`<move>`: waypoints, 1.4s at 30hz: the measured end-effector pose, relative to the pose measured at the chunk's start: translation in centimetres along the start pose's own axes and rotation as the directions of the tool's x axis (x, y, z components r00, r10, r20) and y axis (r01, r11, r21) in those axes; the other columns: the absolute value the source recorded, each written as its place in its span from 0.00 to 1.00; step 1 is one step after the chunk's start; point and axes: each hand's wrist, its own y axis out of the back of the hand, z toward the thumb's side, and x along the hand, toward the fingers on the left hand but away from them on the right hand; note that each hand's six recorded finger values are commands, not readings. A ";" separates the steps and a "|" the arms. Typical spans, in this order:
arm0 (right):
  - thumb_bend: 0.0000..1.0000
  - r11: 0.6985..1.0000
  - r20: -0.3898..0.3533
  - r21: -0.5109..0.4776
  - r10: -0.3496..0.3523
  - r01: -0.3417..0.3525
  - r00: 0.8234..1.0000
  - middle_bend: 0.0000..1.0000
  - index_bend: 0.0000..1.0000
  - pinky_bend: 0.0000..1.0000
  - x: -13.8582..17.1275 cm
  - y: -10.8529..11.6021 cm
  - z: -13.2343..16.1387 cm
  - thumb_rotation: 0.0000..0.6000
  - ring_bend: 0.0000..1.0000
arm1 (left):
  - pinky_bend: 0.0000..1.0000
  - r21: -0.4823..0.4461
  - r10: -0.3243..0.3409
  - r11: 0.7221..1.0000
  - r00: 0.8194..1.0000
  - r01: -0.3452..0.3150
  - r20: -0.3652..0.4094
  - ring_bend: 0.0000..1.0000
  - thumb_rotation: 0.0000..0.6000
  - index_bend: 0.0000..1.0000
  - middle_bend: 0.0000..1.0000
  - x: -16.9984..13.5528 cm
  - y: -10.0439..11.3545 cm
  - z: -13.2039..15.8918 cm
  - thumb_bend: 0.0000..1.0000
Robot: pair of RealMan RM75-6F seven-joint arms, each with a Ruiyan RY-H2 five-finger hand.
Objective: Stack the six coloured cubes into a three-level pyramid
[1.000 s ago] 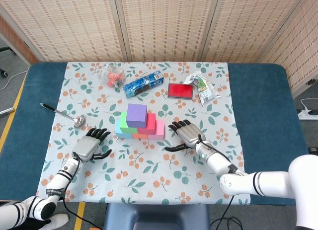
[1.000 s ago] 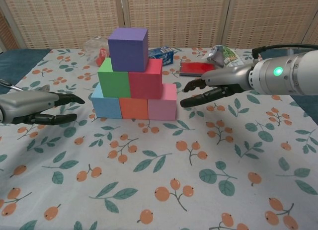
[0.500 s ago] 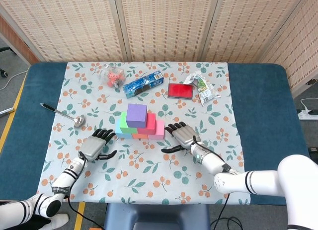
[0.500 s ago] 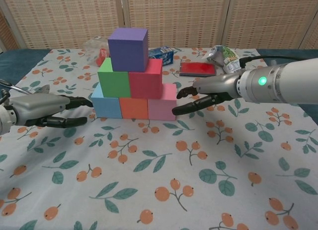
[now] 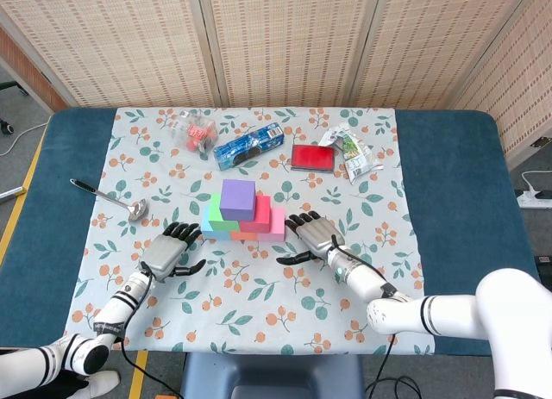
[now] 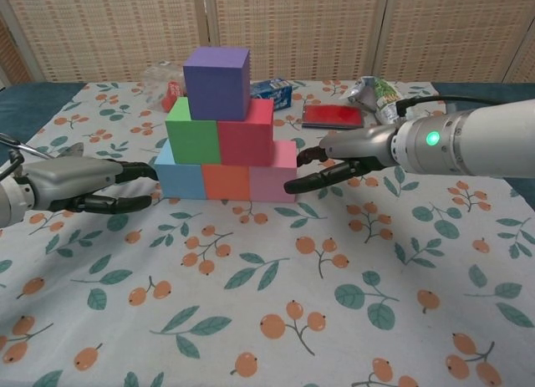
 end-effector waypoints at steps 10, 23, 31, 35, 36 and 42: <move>0.00 1.000 0.020 0.005 -0.009 0.009 1.000 0.00 0.00 0.00 0.9 0.4 -0.9 0.09 0.00 | 0.00 -0.025 0.019 0.999 1.000 -0.019 -0.024 0.00 0.00 0.02 0.00 -0.7 0.6 -1.0 0.32; 0.03 0.992 0.075 -0.016 -0.121 0.122 0.990 0.00 0.00 0.00 5.9 2.8 -4.4 0.27 0.00 | 0.00 -0.106 0.134 0.983 0.982 -0.148 -0.135 0.00 0.16 0.01 0.00 -5.3 2.8 -5.2 0.32; 0.04 0.936 0.158 -0.019 -0.346 0.353 0.925 0.00 0.00 0.00 14.0 3.7 -10.2 0.81 0.00 | 0.00 -0.107 0.322 0.920 0.884 -0.377 -0.339 0.00 1.00 0.04 0.00 -13.7 4.5 -11.6 0.34; 0.04 0.884 0.193 -0.001 -0.458 0.467 0.868 0.00 0.00 0.00 18.5 2.8 -12.8 0.86 0.00 | 0.00 -0.075 0.392 0.882 0.813 -0.465 -0.432 0.00 1.00 0.05 0.00 -18.4 4.1 -13.8 0.35; 0.05 0.872 0.206 0.006 -0.481 0.490 0.852 0.00 0.00 0.00 19.5 2.4 -13.5 0.86 0.00 | 0.00 -0.067 0.402 0.876 0.800 -0.478 -0.446 0.00 1.00 0.05 0.00 -19.4 3.9 -14.1 0.35; 0.05 0.803 0.284 0.091 -0.587 0.589 0.758 0.00 0.00 0.00 26.2 -1.5 -17.2 0.86 0.00 | 0.00 -0.032 0.435 0.863 0.775 -0.504 -0.459 0.00 1.00 0.05 0.00 -23.8 2.2 -13.7 0.35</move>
